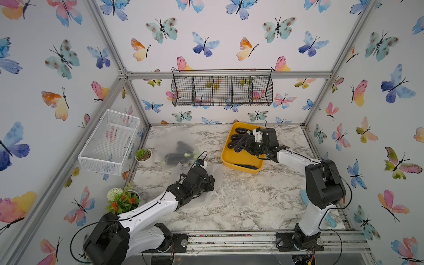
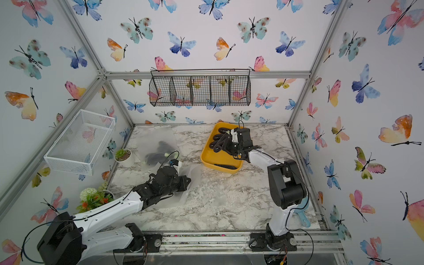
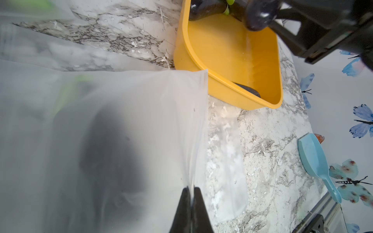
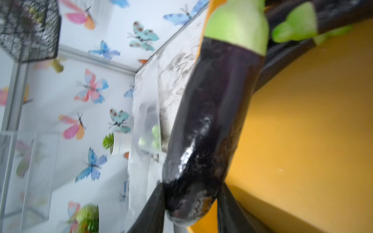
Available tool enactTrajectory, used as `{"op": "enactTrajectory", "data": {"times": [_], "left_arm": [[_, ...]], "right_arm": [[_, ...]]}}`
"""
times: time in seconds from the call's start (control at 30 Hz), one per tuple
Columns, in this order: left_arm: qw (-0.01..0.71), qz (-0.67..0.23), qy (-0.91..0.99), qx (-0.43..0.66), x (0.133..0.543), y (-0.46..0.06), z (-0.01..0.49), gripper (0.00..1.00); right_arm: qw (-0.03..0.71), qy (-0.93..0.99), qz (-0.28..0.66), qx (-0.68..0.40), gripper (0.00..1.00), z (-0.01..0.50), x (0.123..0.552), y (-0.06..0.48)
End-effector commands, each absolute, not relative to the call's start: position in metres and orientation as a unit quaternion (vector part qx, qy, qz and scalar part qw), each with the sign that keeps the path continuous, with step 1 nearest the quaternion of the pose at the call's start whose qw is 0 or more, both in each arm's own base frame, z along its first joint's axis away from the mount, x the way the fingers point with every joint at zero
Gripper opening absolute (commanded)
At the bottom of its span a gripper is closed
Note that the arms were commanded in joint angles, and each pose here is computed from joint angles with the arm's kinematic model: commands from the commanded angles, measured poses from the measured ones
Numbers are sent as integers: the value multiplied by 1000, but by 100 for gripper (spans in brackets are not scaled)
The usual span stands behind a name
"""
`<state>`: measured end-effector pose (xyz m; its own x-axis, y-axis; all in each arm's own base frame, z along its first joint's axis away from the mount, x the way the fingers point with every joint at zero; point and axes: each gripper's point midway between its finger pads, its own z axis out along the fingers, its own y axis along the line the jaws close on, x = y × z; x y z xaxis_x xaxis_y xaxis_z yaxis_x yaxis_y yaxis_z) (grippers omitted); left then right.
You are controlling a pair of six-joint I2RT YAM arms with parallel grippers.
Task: Place the eggplant in a zip-top bag and seal the zipper
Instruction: Pick up the eggplant from the basket, then place the eggplant in the zipper food storage bag.
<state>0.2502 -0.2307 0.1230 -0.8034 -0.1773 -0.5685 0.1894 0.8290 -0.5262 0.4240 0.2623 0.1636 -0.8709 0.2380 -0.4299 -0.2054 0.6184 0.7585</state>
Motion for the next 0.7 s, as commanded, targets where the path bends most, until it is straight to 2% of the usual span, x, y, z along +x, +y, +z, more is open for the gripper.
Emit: {"op": "enactTrajectory", "data": {"times": [0.0, 0.17, 0.3, 0.43, 0.67], "left_arm": [[334, -292, 896, 11, 262, -235, 136, 0], [335, -282, 899, 30, 265, -237, 134, 0], [334, -292, 895, 41, 261, -239, 131, 0], [338, -293, 893, 53, 259, -239, 129, 0], [347, -314, 880, 82, 249, -245, 136, 0]], "right_arm": [[185, 854, 468, -128, 35, 173, 355, 275], [90, 833, 499, -221, 36, 170, 247, 293], [18, 832, 495, -250, 36, 149, 191, 304], [-22, 824, 499, -267, 36, 135, 167, 315], [-74, 827, 501, -243, 36, 112, 168, 322]]}}
